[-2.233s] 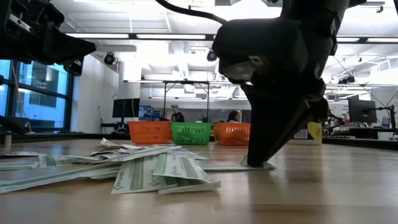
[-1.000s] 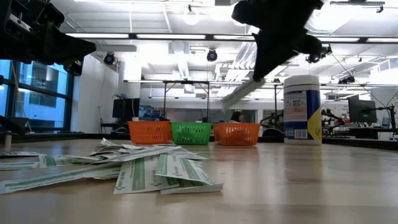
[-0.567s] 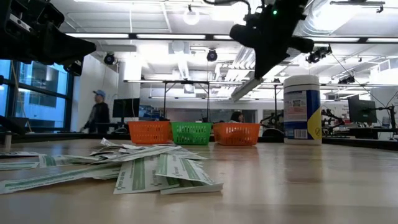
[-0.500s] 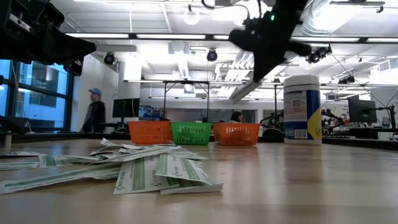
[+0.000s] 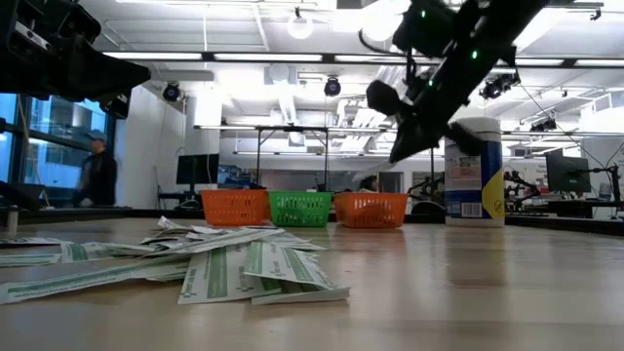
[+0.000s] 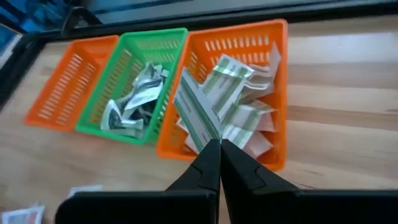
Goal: Pick & Place First Aid Supplies
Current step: Put the bandage pack into the right orange bin
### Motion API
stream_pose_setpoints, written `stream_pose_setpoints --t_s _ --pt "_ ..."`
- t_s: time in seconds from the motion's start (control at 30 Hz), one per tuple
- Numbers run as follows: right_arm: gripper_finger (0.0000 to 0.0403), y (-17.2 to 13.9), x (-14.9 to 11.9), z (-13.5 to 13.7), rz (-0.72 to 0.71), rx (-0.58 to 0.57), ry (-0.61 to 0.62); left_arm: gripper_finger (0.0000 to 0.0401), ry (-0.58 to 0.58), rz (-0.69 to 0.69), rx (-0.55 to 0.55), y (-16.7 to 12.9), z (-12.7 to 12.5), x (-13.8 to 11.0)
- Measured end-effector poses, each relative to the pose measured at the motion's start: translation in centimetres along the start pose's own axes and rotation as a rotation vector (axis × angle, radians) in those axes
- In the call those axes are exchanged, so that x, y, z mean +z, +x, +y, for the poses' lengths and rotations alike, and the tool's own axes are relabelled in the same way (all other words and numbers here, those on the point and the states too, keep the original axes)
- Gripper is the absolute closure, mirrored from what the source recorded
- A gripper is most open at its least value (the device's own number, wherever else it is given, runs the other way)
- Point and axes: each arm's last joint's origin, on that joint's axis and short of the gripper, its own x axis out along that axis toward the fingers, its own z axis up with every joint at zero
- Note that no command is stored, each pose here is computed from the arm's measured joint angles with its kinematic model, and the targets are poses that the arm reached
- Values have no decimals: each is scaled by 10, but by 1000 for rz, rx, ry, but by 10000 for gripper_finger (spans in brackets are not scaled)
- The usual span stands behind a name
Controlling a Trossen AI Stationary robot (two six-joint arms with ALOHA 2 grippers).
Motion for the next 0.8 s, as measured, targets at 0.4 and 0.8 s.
stream_pose_setpoints --t_s 0.4,0.8 --pt "403 32 31 -24 12 1 109 400 0 0 0 0 0 0" --pt "403 76 25 -28 163 -26 52 400 0 0 0 0 0 0"
